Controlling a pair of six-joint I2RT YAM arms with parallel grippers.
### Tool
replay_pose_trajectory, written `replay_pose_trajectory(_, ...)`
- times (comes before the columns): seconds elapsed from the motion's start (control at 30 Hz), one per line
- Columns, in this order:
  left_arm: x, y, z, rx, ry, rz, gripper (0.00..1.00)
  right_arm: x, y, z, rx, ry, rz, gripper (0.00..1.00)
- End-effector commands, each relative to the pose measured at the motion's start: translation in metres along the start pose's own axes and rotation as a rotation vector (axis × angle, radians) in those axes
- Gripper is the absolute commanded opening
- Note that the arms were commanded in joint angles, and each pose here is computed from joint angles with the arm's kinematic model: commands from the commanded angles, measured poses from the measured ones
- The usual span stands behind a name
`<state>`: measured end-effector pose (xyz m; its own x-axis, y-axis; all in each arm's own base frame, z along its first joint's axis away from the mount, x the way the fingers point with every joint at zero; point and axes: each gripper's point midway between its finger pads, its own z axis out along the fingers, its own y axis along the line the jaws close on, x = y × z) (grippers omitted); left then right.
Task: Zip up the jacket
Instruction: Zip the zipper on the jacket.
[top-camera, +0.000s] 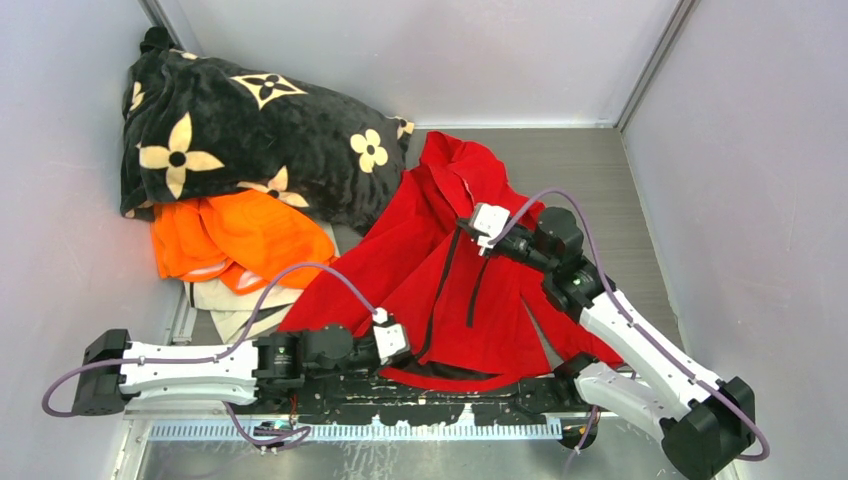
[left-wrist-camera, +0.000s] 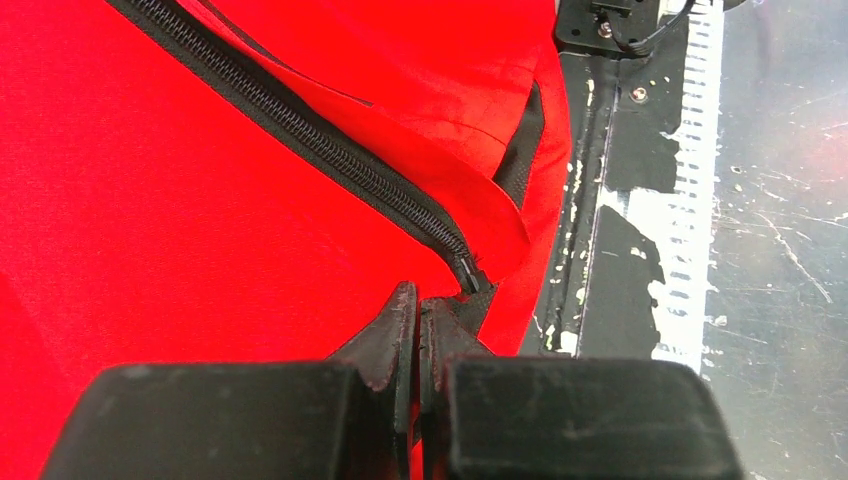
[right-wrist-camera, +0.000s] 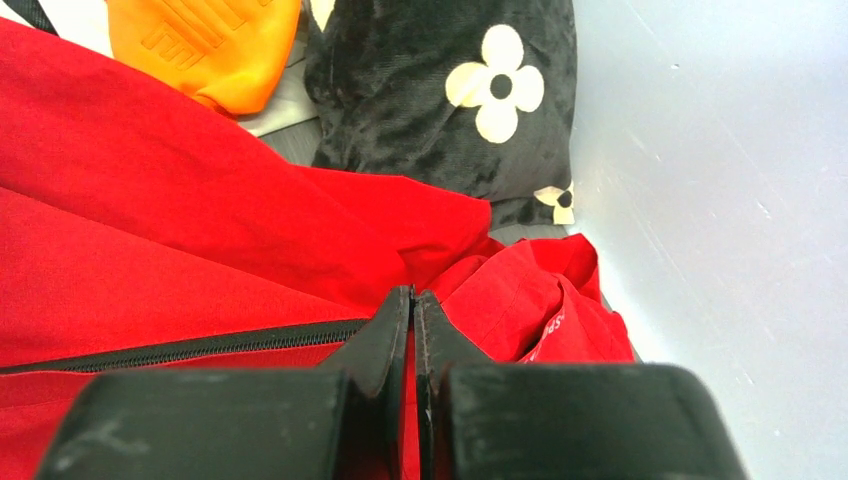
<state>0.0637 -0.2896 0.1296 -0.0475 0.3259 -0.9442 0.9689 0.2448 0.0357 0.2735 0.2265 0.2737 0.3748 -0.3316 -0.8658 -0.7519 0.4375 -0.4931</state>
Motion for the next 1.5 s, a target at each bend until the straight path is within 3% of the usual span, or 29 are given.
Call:
replay_pose_trajectory(0.0,-0.009,0.007,-0.005,-0.054,-0.004,0.072,0.0,-0.061,-0.046,-0.022,0.186,-0.148,-0.125,0.01)
replay_pose_trajectory(0.17,-0.011,0.025,-0.012,-0.195,0.0,0.156,0.0,-0.046,-0.041,-0.03,0.213,-0.113,-0.114,0.01)
replay_pose_trajectory(0.43,-0.01,0.038,-0.022,-0.266,-0.011,0.175,0.0,-0.016,-0.039,-0.041,0.297,-0.053,-0.083,0.01)
replay_pose_trajectory(0.67,0.006,0.027,-0.017,-0.206,0.006,0.176,0.0,-0.002,-0.035,-0.051,0.342,-0.029,-0.039,0.01)
replay_pose_trajectory(0.83,0.008,0.017,-0.009,-0.173,0.005,0.091,0.35,0.006,-0.017,-0.05,0.284,-0.028,0.015,0.01)
replay_pose_trajectory(0.93,-0.014,0.026,-0.016,-0.241,-0.065,-0.017,0.58,0.01,-0.007,-0.051,0.247,-0.03,0.038,0.01)
replay_pose_trajectory(1.07,-0.057,0.046,-0.032,-0.333,-0.194,-0.126,0.76,0.012,0.006,-0.052,0.202,-0.036,0.056,0.01)
replay_pose_trajectory(1.27,-0.105,0.082,-0.025,-0.389,-0.326,-0.308,0.82,0.017,0.019,-0.054,0.164,-0.045,0.076,0.01)
replay_pose_trajectory(1.47,-0.125,0.114,0.026,-0.37,-0.289,-0.479,0.8,0.015,0.027,-0.057,0.135,-0.054,0.079,0.01)
